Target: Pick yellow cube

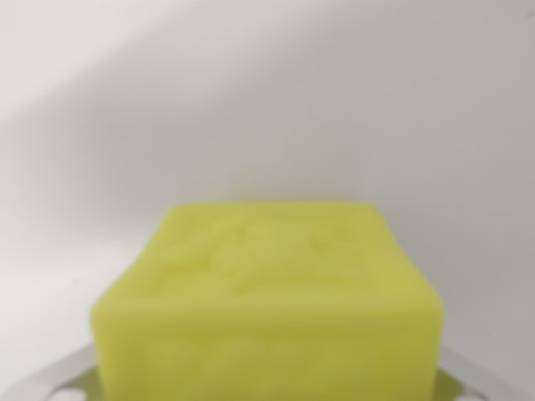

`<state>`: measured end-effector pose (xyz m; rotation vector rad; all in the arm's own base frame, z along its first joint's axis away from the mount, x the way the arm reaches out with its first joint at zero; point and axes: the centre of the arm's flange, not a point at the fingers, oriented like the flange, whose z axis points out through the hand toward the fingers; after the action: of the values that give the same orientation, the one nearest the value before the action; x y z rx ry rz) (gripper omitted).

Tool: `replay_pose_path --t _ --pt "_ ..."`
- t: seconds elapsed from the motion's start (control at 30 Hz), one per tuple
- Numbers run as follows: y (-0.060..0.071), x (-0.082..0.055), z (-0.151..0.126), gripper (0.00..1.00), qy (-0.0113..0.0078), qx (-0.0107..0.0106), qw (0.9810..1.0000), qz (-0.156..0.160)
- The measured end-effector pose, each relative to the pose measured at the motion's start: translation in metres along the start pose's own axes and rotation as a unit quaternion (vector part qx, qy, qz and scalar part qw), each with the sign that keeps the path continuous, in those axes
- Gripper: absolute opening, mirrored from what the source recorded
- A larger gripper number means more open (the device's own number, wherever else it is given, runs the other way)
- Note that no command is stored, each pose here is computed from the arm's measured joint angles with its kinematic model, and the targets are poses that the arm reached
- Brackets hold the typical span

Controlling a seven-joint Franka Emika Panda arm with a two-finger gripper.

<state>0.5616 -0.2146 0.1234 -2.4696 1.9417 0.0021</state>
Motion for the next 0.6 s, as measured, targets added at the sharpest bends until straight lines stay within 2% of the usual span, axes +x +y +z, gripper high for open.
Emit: replay_pose_path --t 0.6 --pt "0.0 0.0 -0.03 0.0 0.0 0.0001 1.0 0.0"
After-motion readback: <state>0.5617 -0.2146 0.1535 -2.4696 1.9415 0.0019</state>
